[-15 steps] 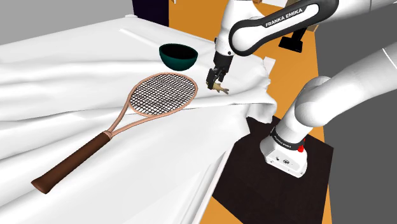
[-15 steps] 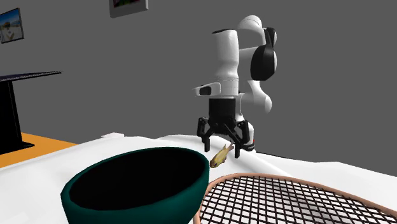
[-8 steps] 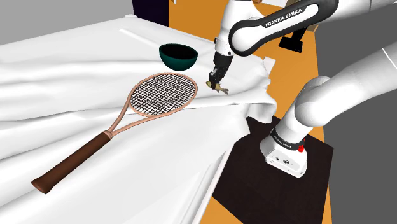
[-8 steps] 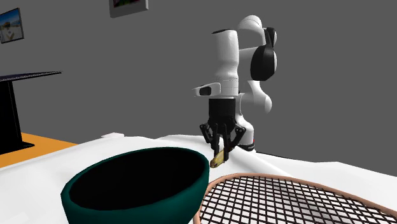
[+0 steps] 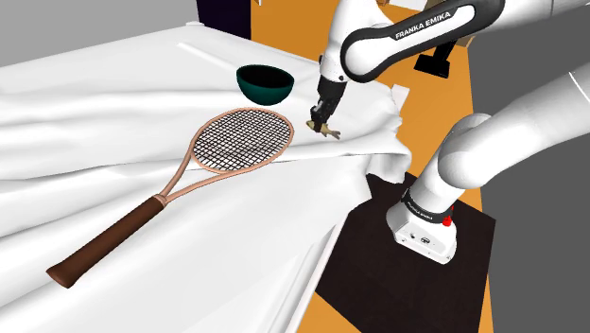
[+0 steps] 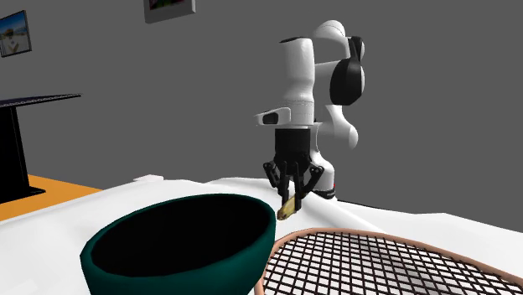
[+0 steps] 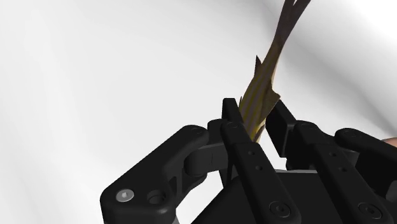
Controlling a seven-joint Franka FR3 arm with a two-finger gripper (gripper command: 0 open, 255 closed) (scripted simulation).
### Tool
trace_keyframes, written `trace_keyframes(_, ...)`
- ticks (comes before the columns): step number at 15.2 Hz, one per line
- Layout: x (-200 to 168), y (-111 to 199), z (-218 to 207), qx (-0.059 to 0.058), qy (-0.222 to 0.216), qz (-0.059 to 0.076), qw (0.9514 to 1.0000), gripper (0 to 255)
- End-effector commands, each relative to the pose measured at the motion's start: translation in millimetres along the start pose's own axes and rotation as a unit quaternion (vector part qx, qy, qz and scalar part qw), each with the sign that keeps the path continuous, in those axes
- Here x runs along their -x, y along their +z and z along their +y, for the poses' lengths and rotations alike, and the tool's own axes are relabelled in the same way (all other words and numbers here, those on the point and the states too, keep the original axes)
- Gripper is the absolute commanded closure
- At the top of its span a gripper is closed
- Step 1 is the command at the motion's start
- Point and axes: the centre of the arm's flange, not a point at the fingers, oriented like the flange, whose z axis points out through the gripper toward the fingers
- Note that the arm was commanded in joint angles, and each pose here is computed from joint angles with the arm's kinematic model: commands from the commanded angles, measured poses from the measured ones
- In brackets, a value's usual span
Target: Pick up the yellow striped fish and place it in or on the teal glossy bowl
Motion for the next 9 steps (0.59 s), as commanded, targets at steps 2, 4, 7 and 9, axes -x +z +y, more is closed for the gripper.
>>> trace_keyframes(2,-1.0,-13.0,-0.6,0.0,0.0,0.0,1.0,255)
trace_keyframes(4,-1.5,-23.6,-0.9,0.0,0.0,0.0,1.0,255)
trace_keyframes(7,-2.2,-39.4,-1.4,0.0,0.0,0.0,1.0,255)
trace_keyframes(9,-2.7,-49.9,-1.7,0.0,0.0,0.0,1.0,255)
